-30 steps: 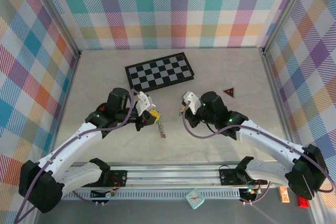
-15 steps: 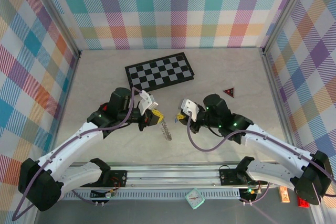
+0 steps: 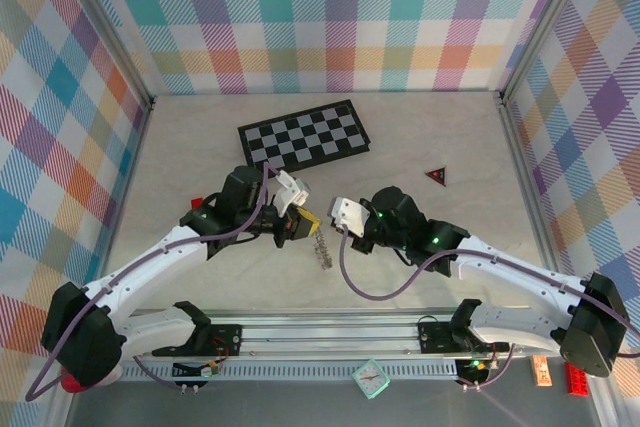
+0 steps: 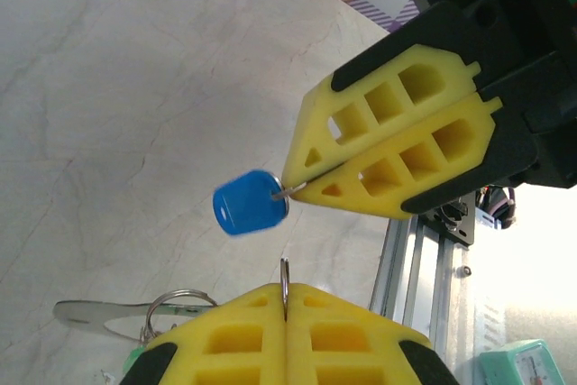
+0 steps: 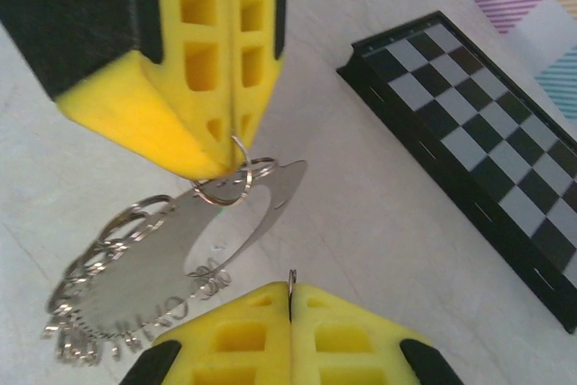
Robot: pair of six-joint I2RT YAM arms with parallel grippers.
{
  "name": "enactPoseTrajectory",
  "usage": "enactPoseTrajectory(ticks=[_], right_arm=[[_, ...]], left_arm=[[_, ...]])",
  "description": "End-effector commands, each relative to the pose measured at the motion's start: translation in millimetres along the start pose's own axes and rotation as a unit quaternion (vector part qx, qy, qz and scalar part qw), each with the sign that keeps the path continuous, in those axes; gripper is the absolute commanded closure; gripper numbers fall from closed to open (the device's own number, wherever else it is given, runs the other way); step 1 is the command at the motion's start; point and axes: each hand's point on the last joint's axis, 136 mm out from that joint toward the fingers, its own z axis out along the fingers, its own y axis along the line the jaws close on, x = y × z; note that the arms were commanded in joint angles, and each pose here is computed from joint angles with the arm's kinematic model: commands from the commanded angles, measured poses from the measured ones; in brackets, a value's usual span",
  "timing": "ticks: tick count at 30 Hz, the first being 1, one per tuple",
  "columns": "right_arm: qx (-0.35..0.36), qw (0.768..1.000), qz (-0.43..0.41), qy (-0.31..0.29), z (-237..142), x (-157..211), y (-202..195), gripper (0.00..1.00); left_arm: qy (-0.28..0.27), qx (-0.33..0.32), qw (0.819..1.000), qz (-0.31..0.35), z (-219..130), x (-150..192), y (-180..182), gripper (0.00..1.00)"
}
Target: Put the keys on the keyring
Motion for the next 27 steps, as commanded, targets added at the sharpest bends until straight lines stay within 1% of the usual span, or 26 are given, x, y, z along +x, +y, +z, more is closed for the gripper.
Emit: enactPoseTrajectory(ticks=[1, 10, 27], right_arm=[[0.023, 1.0, -0.013, -0.009, -2, -12, -10, 1.0], [-0.011, 1.0, -0.013, -0.022, 3, -14, 3, 1.0], [-0.014, 0.999, 0.0, -0.032, 9, -20, 3, 1.0]], left_arm=[[-0.016, 0.003, 1.0, -0.003, 1, -16, -4, 1.0], [-0.005, 0.008, 1.0, -0.015, 9, -13, -1, 1.0], [0.003, 0.002, 1.0, -0.016, 14, -12, 0, 1.0]])
